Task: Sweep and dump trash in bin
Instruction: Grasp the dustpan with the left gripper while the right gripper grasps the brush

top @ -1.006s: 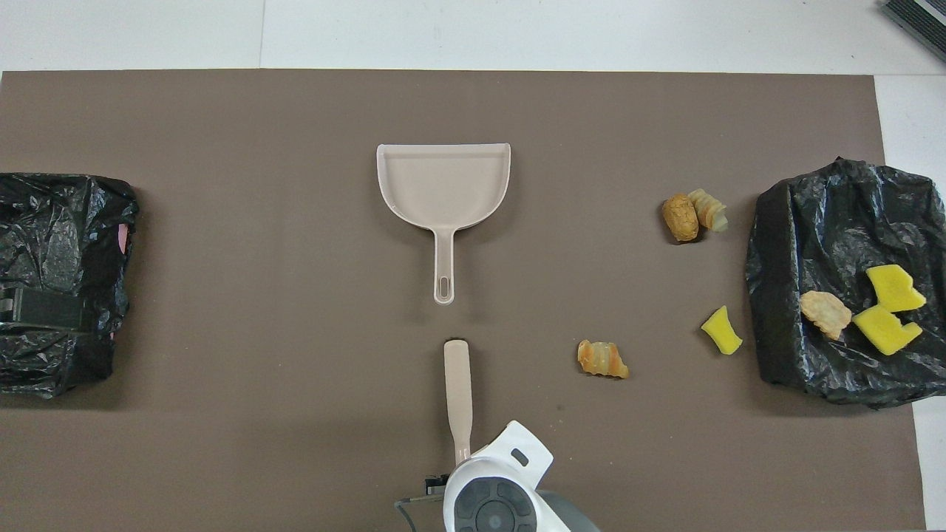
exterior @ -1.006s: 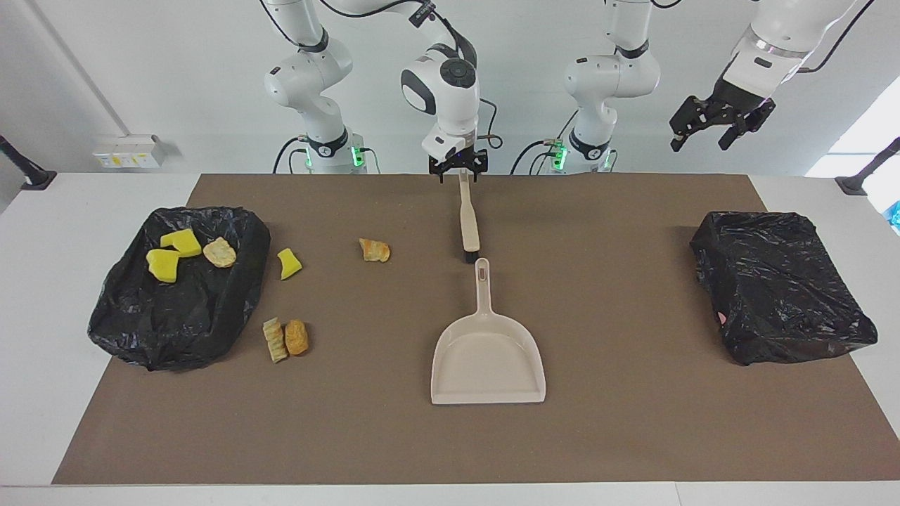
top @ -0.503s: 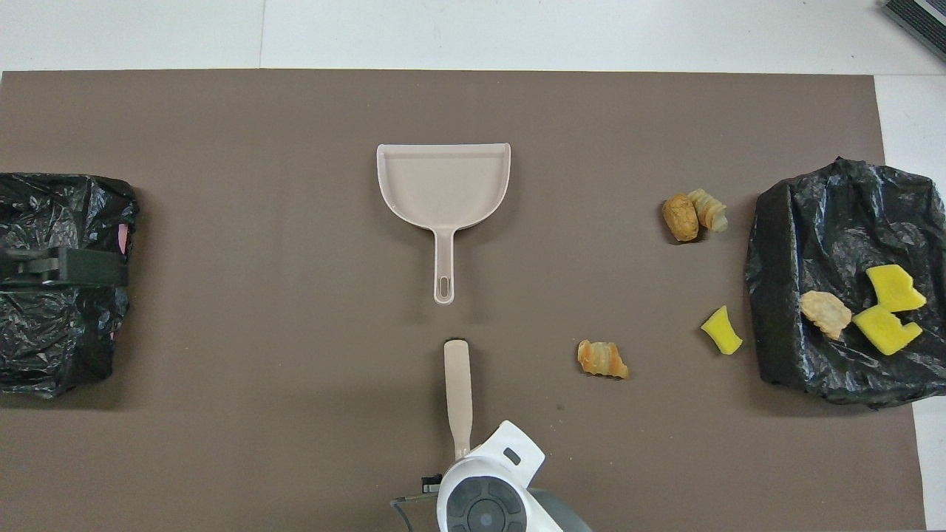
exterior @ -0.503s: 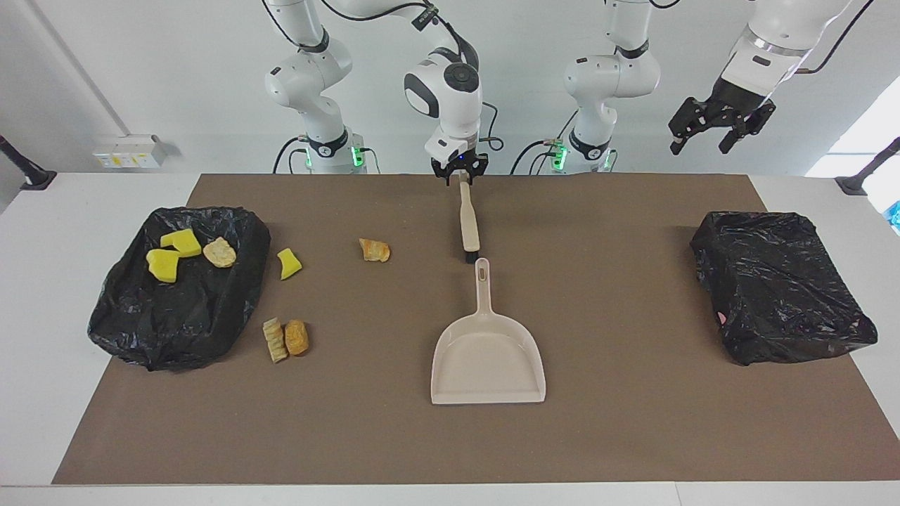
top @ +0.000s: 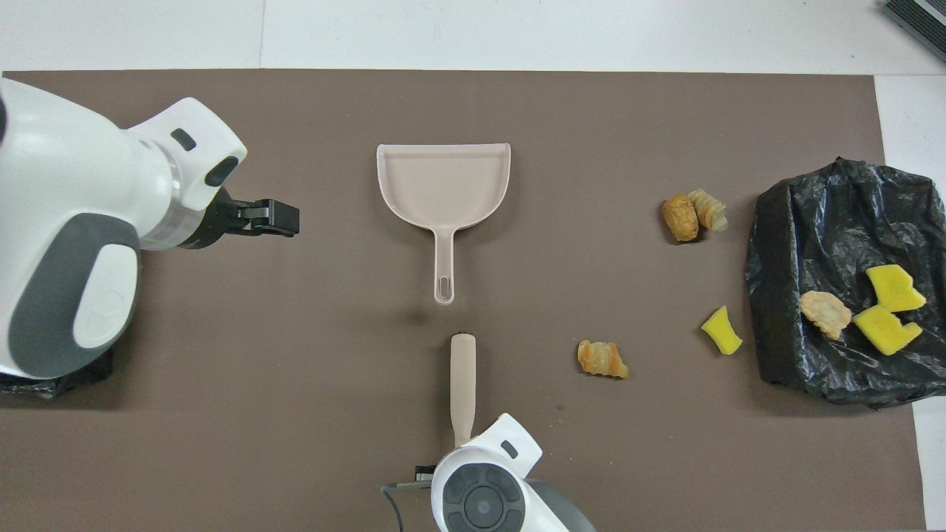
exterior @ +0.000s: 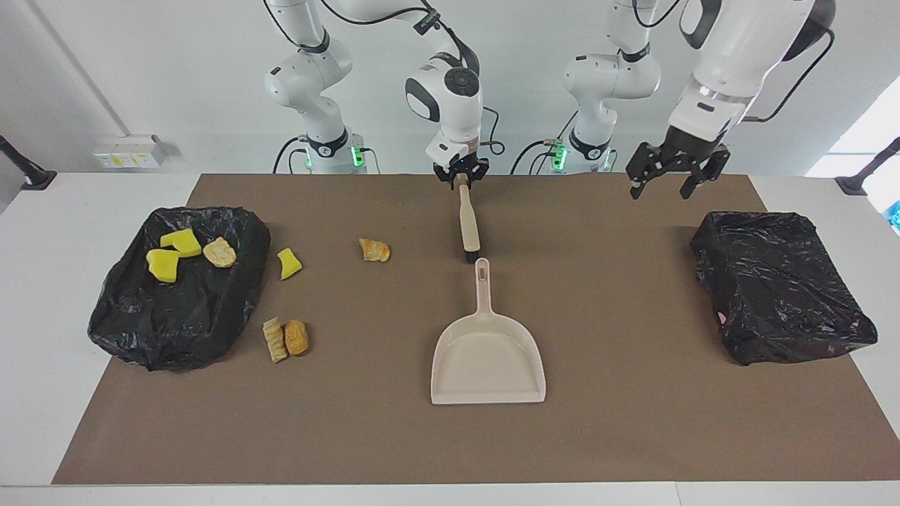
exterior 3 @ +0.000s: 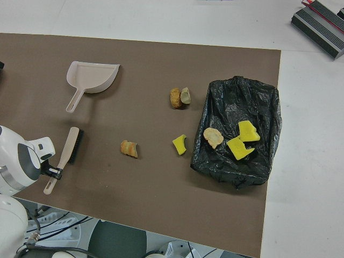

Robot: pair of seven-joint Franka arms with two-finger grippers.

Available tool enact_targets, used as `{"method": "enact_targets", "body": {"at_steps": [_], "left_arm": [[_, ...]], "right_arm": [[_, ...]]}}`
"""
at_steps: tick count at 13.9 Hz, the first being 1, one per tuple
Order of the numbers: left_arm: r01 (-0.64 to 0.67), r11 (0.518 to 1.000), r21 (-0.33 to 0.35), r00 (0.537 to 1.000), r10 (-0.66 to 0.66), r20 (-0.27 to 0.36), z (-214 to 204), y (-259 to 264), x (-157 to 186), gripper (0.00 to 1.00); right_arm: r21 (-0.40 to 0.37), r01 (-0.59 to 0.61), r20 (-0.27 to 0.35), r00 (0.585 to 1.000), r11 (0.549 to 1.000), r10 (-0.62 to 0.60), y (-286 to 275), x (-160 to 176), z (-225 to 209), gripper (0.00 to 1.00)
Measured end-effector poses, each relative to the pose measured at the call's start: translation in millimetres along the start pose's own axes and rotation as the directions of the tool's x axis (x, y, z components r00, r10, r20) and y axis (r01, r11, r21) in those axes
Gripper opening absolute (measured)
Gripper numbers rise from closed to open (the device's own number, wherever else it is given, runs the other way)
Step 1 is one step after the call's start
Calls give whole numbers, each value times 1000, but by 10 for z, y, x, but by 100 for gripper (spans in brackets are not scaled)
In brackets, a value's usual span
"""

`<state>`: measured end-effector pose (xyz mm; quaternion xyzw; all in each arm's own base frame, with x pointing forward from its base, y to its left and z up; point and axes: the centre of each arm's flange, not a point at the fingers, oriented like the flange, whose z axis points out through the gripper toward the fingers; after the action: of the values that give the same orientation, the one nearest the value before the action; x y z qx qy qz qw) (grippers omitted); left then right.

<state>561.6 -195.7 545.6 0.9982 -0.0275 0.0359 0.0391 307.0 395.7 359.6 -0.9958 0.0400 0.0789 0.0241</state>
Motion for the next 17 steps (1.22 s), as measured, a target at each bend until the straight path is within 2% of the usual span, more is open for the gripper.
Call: {"method": "enact_targets", "body": {"at_steps": [4,7,8,10,12,15,17], "left_arm": [[83,997,-6,996,-83,31,734,924,88,100],[37,999,-8,998,-36,50,1119,1568,-99,100],[22,1000,-6,998,-22,58,1195,1721,-188,100],[-3,1000,-8,998,4,60,1355,1922,-339,100],[-18,1000,-7,998,18,62,1509,2000,-449,100],[-19,1000,-11,998,19,54,1651,1996,-473,100],[-29,1000,3,998,29,58,1934,1987,-428,100]], "right_arm": [[-22,-188,42,981,982,189,360,407,-464,26],[-30,-408,46,911,912,409,600,611,-551,26],[-36,-448,48,892,893,450,648,648,-548,26],[-75,-479,50,874,875,483,790,720,-543,26],[-111,-473,47,876,874,480,1000,811,-608,26],[-122,-414,73,902,902,425,1437,980,-798,26],[-123,-360,92,924,925,371,1783,1122,-892,26]]}}
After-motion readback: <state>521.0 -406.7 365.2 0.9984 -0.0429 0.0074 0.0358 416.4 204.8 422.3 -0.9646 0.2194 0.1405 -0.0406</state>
